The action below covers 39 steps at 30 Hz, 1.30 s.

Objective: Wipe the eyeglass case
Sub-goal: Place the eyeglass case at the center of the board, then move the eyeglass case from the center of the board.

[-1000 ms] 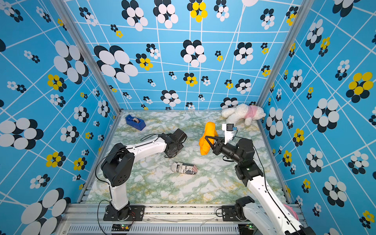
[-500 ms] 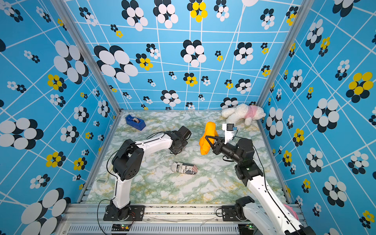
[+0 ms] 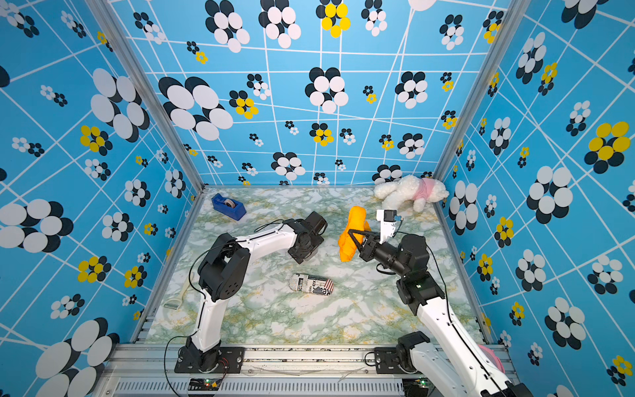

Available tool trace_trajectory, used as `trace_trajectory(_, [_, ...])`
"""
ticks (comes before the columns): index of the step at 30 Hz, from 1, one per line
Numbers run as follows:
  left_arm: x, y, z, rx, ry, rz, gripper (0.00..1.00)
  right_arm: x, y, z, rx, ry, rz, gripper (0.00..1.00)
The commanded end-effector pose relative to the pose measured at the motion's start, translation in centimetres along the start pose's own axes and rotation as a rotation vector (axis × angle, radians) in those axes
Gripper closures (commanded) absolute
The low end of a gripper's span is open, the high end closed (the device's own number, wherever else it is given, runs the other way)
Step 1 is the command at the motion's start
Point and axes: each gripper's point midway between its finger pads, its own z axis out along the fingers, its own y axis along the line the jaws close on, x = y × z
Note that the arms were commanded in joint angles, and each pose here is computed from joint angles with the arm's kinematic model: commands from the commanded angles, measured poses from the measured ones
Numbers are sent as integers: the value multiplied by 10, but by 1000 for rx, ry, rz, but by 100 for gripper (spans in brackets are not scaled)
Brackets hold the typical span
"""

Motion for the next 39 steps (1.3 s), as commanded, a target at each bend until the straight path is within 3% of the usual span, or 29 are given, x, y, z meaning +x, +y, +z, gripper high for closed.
trace_trajectory(1, [1, 4, -13, -31, -2, 42, 6, -9, 2, -6, 24, -31, -16, 100])
trace_trajectory(5, [-8, 5, -40, 1, 6, 142, 3, -9, 1, -11, 44, -34, -20, 100])
trace_trajectory(9, [-9, 17, -75, 33, 47, 337, 3, -10, -1, -11, 63, -30, -28, 100])
trace_trajectory(11, [-17, 13, -89, 103, 52, 454, 3, -10, -5, -8, 80, -23, -34, 100])
trace_trajectory(14, [-40, -6, -119, 315, 107, 632, 3, -12, -10, -2, 97, -18, -32, 100])
trace_trajectory(17, [-65, -9, -142, 428, 50, 963, 6, -16, -12, 4, 101, -18, -26, 100])
trace_trajectory(21, [-66, 3, -146, 474, -78, 1549, 5, -25, -13, 9, 103, -43, -9, 100])
trace_trajectory(25, [-67, 0, -136, 484, -157, 1889, 3, -24, -19, 13, 128, -28, 3, 100])
trace_trajectory(28, [-52, 8, -115, 508, -84, 2099, 3, -19, -23, 16, 135, -3, -4, 100])
trace_trajectory(33, [-46, 25, -80, 476, 53, 2278, 4, -13, -26, 19, 134, 31, -32, 100])
trace_trajectory(39, [-53, 13, -71, 515, -22, 2325, 2, -3, -38, 31, 147, 71, -20, 100])
